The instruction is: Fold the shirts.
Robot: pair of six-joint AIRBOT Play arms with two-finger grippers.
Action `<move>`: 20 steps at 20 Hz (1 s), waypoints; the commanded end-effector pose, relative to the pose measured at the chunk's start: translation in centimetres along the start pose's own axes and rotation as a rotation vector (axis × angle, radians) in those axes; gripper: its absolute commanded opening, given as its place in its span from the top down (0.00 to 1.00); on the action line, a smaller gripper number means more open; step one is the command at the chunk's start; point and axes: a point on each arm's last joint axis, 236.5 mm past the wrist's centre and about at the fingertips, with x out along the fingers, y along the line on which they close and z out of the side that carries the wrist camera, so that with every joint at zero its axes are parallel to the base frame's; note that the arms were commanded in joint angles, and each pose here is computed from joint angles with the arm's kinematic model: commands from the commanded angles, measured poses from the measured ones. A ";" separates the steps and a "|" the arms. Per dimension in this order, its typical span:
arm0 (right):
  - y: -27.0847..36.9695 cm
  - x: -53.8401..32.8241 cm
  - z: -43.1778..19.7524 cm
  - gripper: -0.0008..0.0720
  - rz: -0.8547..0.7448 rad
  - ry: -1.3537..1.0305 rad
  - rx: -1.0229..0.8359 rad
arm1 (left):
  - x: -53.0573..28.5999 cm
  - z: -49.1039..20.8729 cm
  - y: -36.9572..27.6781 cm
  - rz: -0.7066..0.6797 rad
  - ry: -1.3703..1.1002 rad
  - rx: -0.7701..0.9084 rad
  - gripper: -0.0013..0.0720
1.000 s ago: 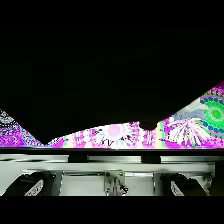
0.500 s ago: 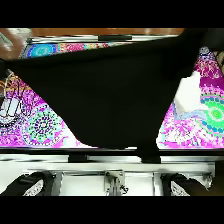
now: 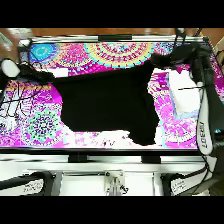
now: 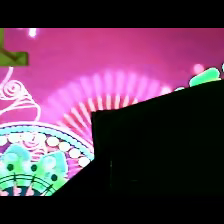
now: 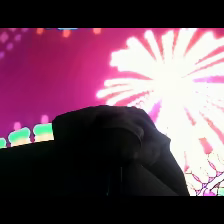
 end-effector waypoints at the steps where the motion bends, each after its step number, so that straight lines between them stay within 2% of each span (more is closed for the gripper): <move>1: -1.3 4.8 -3.4 0.85 0.000 0.113 0.140 | 5.8 -2.2 -3.2 -0.145 0.109 -0.124 0.93; 2: -1.0 4.6 -3.7 0.63 0.009 0.131 0.144 | 6.2 -2.6 -4.1 -0.183 0.130 -0.153 0.90; 3: -1.0 3.7 -3.6 0.26 0.014 0.140 0.134 | 6.1 -2.7 -4.6 -0.209 0.142 -0.185 0.72; 4: -0.9 2.1 -3.2 0.17 0.016 0.148 0.075 | 5.4 -2.7 -4.6 -0.224 0.160 -0.210 0.38; 5: -1.3 0.2 -2.7 0.17 0.010 0.152 0.015 | 4.3 -3.0 -4.0 -0.225 0.199 -0.205 0.07; 8: -6.4 -6.8 -3.3 0.17 -0.142 0.224 -0.093 | 0.7 -6.2 -0.6 -0.212 0.386 -0.166 0.10; 9: -9.3 -9.1 -4.7 0.17 -0.221 0.297 -0.075 | -0.3 -8.3 0.6 -0.213 0.474 -0.171 0.26; 10: -11.2 -10.7 -6.6 0.19 -0.243 0.381 -0.039 | -1.0 -10.4 1.2 -0.222 0.550 -0.183 0.35; 12: -12.2 -12.6 -11.1 0.19 -0.137 0.547 0.066 | -1.2 -14.8 1.2 -0.249 0.647 -0.215 0.32; 13: -12.2 -12.9 -12.9 0.19 -0.069 0.589 0.135 | -0.9 -16.8 0.7 -0.260 0.672 -0.233 0.17; 14: -12.5 -12.9 -14.2 0.19 -0.030 0.611 0.192 | -0.4 -18.6 -0.1 -0.288 0.681 -0.249 0.06; 17: -14.0 -12.0 -17.9 0.19 -0.012 0.660 0.297 | 1.4 -22.7 -2.9 -0.382 0.677 -0.334 0.09; 19: -14.3 -11.0 -19.0 0.18 -0.007 0.670 0.301 | 2.8 -23.8 -4.4 -0.432 0.663 -0.422 0.21; 20: -14.4 -10.6 -19.3 0.18 -0.007 0.666 0.301 | 3.7 -23.7 -4.8 -0.442 0.630 -0.451 0.21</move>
